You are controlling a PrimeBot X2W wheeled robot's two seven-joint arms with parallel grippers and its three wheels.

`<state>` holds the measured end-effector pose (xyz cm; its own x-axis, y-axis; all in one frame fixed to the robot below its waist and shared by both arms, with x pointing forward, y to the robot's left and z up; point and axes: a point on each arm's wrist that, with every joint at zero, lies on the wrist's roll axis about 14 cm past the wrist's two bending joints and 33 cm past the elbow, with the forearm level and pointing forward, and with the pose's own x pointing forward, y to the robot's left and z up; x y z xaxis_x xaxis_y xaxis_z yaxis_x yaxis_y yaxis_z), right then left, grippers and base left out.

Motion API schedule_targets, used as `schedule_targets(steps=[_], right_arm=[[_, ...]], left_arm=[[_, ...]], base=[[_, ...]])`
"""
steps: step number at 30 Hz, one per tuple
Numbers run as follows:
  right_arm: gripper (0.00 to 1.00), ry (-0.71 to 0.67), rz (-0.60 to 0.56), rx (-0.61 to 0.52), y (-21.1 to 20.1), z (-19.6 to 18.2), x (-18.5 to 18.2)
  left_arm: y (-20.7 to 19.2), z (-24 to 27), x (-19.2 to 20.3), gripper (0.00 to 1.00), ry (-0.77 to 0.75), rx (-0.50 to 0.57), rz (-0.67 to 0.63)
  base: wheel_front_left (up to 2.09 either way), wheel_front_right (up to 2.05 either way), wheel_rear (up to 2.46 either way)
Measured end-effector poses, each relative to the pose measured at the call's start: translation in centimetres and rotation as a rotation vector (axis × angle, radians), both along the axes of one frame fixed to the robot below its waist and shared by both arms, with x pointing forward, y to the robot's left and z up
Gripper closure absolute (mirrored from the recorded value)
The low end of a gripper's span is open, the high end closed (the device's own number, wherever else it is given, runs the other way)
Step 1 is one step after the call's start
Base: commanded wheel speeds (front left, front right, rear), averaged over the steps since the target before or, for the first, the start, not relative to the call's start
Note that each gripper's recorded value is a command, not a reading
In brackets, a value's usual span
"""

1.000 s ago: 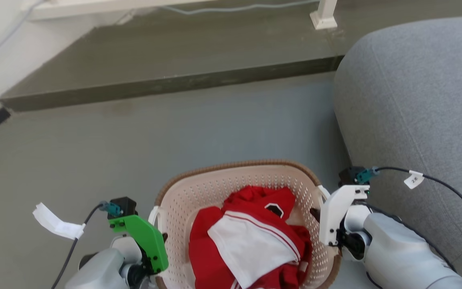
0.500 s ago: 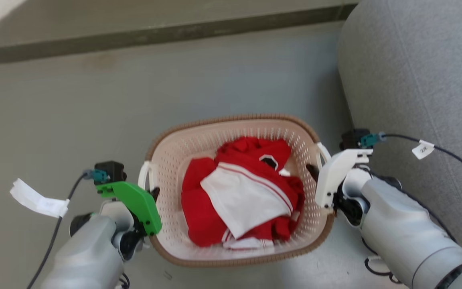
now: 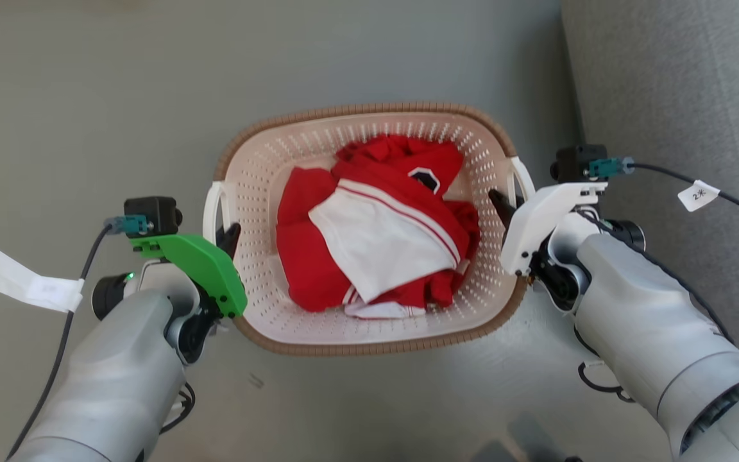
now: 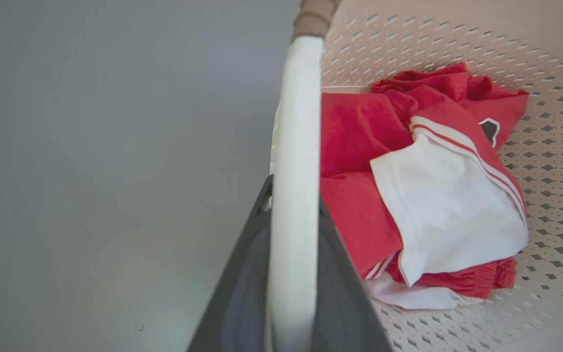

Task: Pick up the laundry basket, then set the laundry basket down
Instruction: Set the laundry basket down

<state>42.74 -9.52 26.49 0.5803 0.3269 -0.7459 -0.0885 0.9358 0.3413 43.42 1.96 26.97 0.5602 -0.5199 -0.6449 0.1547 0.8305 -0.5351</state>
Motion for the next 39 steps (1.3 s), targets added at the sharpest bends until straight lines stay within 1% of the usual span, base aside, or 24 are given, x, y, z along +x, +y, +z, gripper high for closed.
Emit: schedule_targets(steps=[6, 14, 20, 27, 32, 39], right_arm=[[1.0, 0.013, -0.004, -0.008, -0.1, -2.3, 0.9], [1.0, -0.003, -0.008, -0.002, 0.3, -5.4, 3.0], [1.0, 0.048, -0.008, -0.006, 0.4, -8.5, 2.2], [1.0, 0.101, -0.007, -0.01, 0.3, -11.1, 1.1], [1.0, 0.119, -0.008, -0.011, 0.3, -12.0, 0.6], [1.0, 0.106, -0.011, -0.018, 0.1, -12.7, 1.2]], left_arm=[[0.1, -2.3, 0.9, 1.0, 0.019, -0.007, 0.015], [0.7, -5.3, 3.2, 1.0, 0.002, -0.007, 0.042], [0.8, -8.1, 2.7, 1.0, 0.05, 0.0, 0.038], [0.8, -10.6, 1.3, 1.0, 0.097, 0.004, 0.032], [0.8, -11.4, 1.1, 1.0, 0.109, 0.003, 0.032], [0.6, -12.0, 1.5, 1.0, 0.099, -0.005, 0.042]], base=[[0.0, 0.0, 0.0], [0.0, 0.0, 0.0], [0.0, 0.0, 0.0], [0.0, 0.0, 0.0], [0.0, 0.0, 0.0], [0.0, 0.0, 0.0]])
